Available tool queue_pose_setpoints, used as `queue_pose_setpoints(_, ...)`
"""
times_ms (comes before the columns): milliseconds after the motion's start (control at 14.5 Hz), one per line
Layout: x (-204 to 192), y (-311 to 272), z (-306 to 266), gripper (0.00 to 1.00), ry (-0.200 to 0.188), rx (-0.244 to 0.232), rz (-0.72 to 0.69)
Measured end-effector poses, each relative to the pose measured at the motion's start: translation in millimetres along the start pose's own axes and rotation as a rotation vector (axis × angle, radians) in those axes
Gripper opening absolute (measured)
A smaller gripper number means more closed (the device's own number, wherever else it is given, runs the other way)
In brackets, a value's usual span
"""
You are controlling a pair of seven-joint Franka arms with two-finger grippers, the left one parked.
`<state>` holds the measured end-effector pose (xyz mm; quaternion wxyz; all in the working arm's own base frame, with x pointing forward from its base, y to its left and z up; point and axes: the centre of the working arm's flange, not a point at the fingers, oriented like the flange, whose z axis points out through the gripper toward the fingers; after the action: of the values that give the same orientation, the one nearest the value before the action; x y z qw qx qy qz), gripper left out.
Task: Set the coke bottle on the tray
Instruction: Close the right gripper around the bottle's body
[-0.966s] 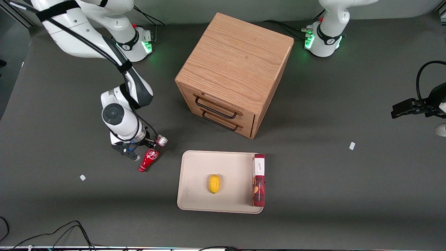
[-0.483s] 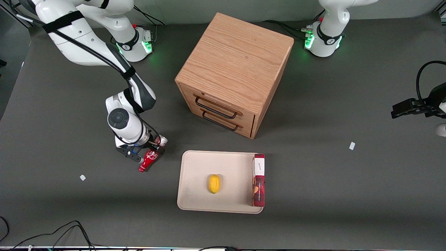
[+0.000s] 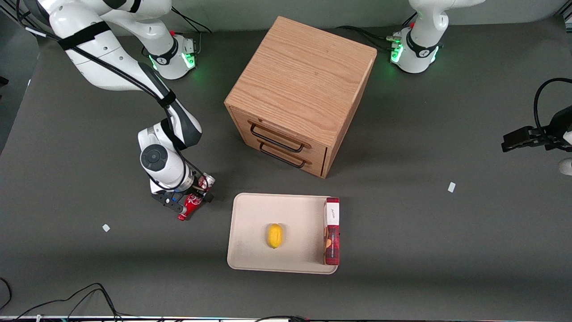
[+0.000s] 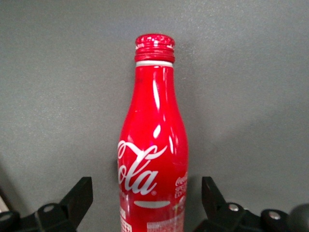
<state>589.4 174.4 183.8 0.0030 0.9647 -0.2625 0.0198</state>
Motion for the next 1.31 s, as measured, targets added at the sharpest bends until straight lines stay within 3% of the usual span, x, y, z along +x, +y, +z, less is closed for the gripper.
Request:
queue_pose_setpoints(552,-0.4,0.2,4.5,1.00,-0.001,-0.006,-0.007)
queue_pose_setpoints(621,-0.3,0.1,4.5,0.93,0.000,-0.007,-0.008)
queue_pose_setpoints(828,0.6,0.0,4.0,0.60,0.002,-0.006,0.008)
queue_pose_setpoints(897,0.9,-0.2,3.6,0.55,0.003,-0.005,0.011)
queue_pose_setpoints(1310,1.0,-0.3,3.6,0.55,0.003,-0.005,0.015)
